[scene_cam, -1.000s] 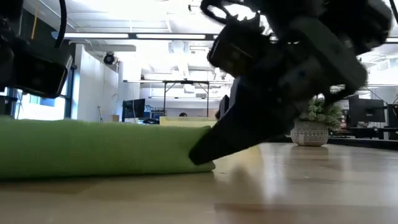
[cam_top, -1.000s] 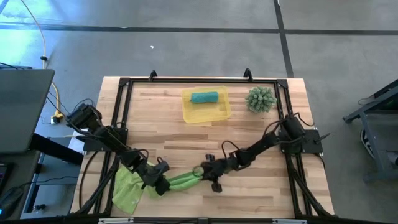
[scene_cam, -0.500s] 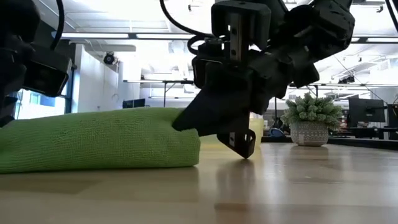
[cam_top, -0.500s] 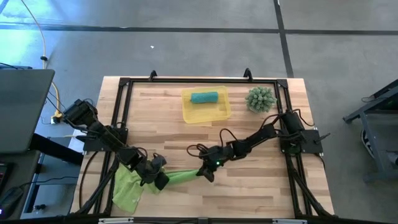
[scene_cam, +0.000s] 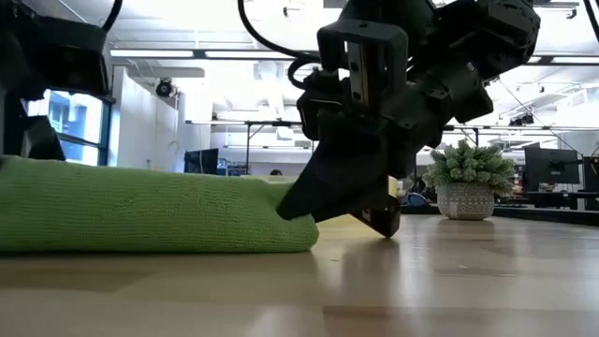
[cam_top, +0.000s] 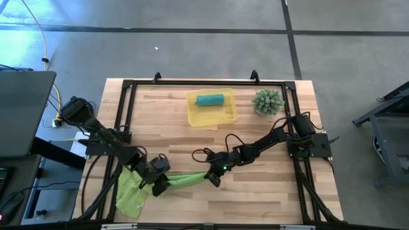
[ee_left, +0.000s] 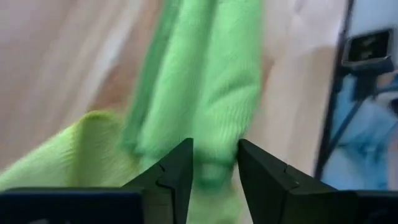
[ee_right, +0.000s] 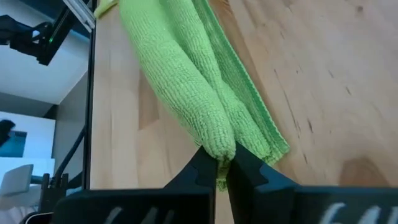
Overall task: Roll microfiber towels into tight, uniform cylinder then place into a basket
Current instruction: Roll the green microfiber cloth, then put the green microfiber cloth into the yellow bin
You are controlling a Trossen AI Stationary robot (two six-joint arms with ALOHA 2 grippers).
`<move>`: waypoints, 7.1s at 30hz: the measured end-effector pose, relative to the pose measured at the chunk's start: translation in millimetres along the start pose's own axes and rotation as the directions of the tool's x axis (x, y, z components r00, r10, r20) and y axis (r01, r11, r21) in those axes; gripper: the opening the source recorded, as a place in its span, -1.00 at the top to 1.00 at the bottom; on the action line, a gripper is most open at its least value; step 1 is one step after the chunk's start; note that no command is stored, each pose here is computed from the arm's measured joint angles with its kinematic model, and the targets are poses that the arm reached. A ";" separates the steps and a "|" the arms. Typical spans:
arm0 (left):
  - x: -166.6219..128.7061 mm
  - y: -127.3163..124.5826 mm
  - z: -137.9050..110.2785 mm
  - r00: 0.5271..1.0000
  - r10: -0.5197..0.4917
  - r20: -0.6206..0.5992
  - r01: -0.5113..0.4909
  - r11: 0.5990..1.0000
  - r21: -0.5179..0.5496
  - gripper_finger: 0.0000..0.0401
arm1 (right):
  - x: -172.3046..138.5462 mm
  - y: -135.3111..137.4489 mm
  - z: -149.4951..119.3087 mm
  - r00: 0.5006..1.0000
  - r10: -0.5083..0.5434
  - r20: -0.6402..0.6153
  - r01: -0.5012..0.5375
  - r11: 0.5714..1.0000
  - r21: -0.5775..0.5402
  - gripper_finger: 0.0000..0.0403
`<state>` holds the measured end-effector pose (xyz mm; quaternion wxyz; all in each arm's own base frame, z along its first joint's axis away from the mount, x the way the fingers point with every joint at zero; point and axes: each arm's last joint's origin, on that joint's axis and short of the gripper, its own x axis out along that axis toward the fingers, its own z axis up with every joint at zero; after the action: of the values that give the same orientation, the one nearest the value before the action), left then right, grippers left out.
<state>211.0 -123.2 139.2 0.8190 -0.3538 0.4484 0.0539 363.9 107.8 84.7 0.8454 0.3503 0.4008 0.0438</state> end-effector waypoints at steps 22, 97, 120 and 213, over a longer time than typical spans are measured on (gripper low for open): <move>-14.2 -36.8 -15.9 0.935 -0.189 0.300 0.004 0.852 0.524 0.47 | -0.2 0.1 0.3 1.000 -0.001 0.004 0.001 1.000 0.001 0.99; 44.4 -3.8 -25.9 0.961 0.059 0.271 -0.128 0.961 0.245 0.89 | 15.0 47.7 -7.0 0.947 -0.270 0.174 0.297 0.533 -0.792 0.13; 30.7 -31.2 9.6 0.921 0.011 0.389 -0.243 0.797 0.552 0.36 | 13.1 37.0 -7.3 0.960 -0.276 0.040 0.260 0.835 -0.484 0.54; -47.9 -58.8 39.2 0.752 -0.163 0.639 -0.281 0.796 0.535 0.14 | -95.1 31.9 88.5 0.957 -0.279 0.085 0.260 0.684 -0.682 0.95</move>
<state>233.8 -131.3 221.1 0.9888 -0.0178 0.1368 0.0567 369.0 48.7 204.6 0.9064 -0.0503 0.4138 0.0686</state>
